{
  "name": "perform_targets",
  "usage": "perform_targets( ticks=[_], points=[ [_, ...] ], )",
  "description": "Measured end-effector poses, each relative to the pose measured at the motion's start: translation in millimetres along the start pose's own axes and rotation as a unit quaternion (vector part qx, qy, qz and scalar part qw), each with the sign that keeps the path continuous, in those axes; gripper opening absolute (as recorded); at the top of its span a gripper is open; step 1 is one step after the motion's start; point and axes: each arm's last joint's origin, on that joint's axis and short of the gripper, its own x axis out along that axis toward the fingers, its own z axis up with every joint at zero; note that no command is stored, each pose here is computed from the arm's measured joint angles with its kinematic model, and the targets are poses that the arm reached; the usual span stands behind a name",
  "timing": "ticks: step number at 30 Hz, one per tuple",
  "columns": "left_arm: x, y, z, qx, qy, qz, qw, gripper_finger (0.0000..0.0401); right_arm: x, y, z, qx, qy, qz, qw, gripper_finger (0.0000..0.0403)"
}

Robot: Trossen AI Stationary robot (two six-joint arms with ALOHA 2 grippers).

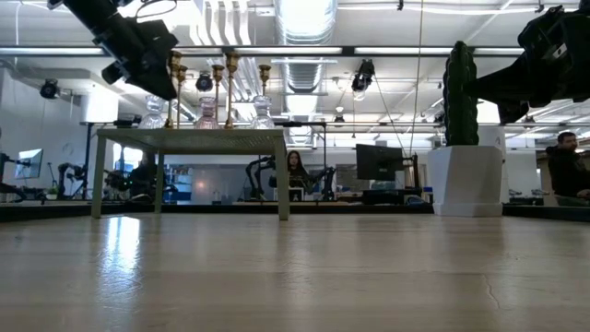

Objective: Pick & Place candle stick holders
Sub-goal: Return to Home Position

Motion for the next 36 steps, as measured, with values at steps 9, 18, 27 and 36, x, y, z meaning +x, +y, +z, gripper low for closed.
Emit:
perform_targets(
  ticks=[9, 18, 27, 36],
  points=[
    [-16, 8, -7, -0.016, 0.008, 0.002, 1.000, 0.0152, 0, 0, 0, 0.000, 0.000, 0.000, 1.000, 0.0008],
    [-43, 14, -13, -0.054, 0.009, -0.117, 0.992, 0.0158, 0, 0, 0, 0.000, 0.000, 0.000, 1.000, 0.0008],
    [-43, 2, -30, -0.041, 0.012, -0.366, 0.930, 0.0157, 0, 0, 0, 0.000, 0.000, 0.000, 1.000, 0.0008],
    [-21, -15, -42, -0.049, -0.106, -0.537, 0.836, 0.0156, 0, 0, 0, 0.000, 0.000, 0.000, 1.000, 0.0008]
  ],
)
